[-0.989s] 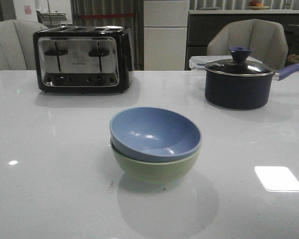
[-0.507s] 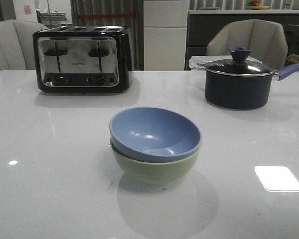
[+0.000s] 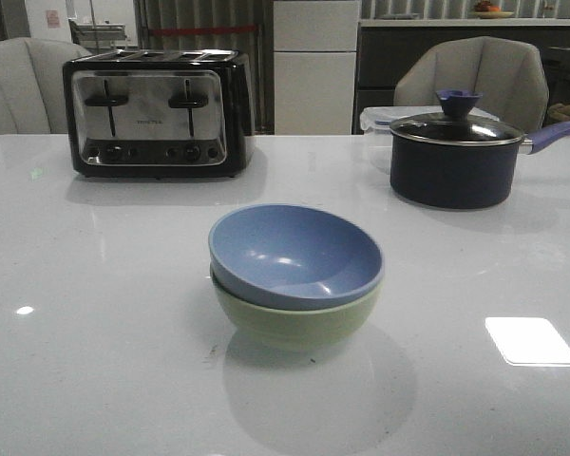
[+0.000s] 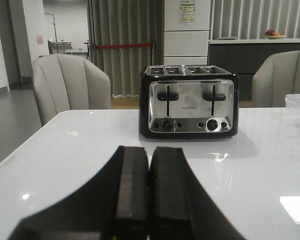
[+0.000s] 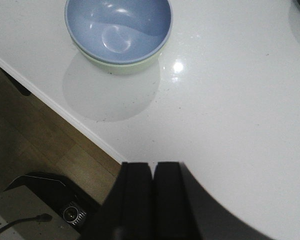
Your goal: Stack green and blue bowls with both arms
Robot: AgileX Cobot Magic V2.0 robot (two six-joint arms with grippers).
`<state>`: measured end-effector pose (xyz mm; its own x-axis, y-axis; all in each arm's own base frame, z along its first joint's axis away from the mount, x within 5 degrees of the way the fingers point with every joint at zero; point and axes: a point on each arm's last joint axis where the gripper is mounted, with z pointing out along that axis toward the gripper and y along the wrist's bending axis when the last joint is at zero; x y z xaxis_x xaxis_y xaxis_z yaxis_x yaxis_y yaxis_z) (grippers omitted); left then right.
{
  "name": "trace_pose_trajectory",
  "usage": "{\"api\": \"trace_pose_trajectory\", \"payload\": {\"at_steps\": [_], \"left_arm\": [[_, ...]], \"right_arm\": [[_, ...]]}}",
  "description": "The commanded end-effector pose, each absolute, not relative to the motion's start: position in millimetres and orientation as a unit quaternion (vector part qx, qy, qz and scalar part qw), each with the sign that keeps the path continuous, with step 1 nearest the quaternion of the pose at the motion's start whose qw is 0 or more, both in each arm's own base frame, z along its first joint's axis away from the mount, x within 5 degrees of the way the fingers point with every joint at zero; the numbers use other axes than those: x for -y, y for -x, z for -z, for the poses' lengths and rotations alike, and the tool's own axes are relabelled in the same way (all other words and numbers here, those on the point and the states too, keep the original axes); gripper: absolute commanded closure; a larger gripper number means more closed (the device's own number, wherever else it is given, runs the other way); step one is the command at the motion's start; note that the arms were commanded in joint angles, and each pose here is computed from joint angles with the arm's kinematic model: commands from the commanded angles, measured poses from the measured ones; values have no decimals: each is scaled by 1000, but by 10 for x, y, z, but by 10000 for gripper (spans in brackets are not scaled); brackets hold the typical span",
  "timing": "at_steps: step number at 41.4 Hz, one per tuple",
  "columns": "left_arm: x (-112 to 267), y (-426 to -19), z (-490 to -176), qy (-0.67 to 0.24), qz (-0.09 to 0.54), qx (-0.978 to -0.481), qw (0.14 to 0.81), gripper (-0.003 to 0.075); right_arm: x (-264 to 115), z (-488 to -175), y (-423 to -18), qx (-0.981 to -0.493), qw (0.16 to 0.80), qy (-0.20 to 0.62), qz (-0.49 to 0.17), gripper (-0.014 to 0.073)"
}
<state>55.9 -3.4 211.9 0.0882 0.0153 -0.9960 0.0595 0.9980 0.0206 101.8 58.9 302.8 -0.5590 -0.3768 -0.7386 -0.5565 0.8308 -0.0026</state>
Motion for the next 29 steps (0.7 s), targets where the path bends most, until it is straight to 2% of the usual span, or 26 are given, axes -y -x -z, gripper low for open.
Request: {"api": "trace_pose_trajectory", "payload": {"at_steps": [1, 29], "left_arm": [[27, -532, -2195, -23, 13, -636, 772, 620], [32, -532, -2195, -26, 16, -636, 771, 620]], "right_arm": [[-596, -3156, -1053, -859, 425, 257, -122, 553], [-596, -3156, -1053, -859, 425, 257, -122, 553]]}}
